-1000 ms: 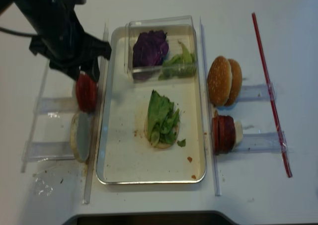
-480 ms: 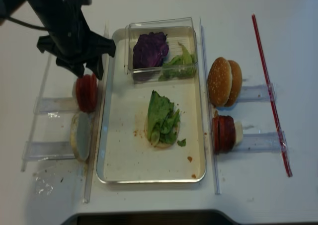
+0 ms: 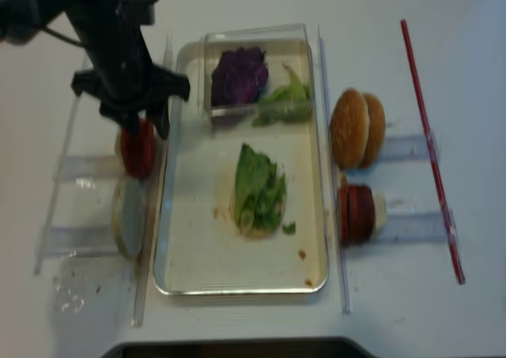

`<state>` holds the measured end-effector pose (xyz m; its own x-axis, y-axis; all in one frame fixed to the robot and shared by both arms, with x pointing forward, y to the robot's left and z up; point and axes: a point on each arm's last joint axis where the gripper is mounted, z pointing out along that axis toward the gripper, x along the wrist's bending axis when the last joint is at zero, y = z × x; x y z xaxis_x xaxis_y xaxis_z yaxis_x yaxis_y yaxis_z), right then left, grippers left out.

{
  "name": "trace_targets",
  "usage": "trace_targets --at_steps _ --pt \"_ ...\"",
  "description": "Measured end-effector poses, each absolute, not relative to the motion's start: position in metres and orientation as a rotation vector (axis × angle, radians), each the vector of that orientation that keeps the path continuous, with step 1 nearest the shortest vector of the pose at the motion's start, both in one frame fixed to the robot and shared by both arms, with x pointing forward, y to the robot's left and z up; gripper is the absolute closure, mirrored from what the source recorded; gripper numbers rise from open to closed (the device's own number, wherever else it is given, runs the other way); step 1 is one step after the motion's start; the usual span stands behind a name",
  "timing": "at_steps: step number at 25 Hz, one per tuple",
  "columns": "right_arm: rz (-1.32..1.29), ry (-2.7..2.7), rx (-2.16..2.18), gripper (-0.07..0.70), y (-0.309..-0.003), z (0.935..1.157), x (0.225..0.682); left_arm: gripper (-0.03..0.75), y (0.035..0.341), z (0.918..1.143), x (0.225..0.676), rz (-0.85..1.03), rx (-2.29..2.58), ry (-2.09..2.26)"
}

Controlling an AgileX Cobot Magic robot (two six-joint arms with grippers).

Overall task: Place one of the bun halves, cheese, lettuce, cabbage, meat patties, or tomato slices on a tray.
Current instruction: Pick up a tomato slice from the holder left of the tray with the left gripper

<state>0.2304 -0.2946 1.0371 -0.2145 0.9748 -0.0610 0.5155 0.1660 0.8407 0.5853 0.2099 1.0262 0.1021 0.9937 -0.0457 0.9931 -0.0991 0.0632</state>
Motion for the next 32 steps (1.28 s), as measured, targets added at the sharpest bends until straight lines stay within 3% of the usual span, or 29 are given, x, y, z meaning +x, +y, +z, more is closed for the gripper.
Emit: trace_targets --at_steps 11,15,22,32 --pt "0.938 1.819 1.413 0.614 -0.2946 1.0371 0.2304 0.363 0.2093 1.0147 0.5899 -0.002 2.268 2.096" --pt "0.938 1.819 1.413 0.614 -0.2946 1.0371 0.2304 0.441 0.212 1.0147 0.5906 0.037 2.266 2.122" --pt "0.938 1.819 1.413 0.614 -0.2946 1.0371 0.2304 0.653 0.2157 1.0147 0.5916 0.093 2.274 2.144" --pt "0.938 1.819 1.413 0.614 -0.2946 1.0371 0.2304 0.654 0.2157 1.0147 0.5916 0.093 2.272 2.147"
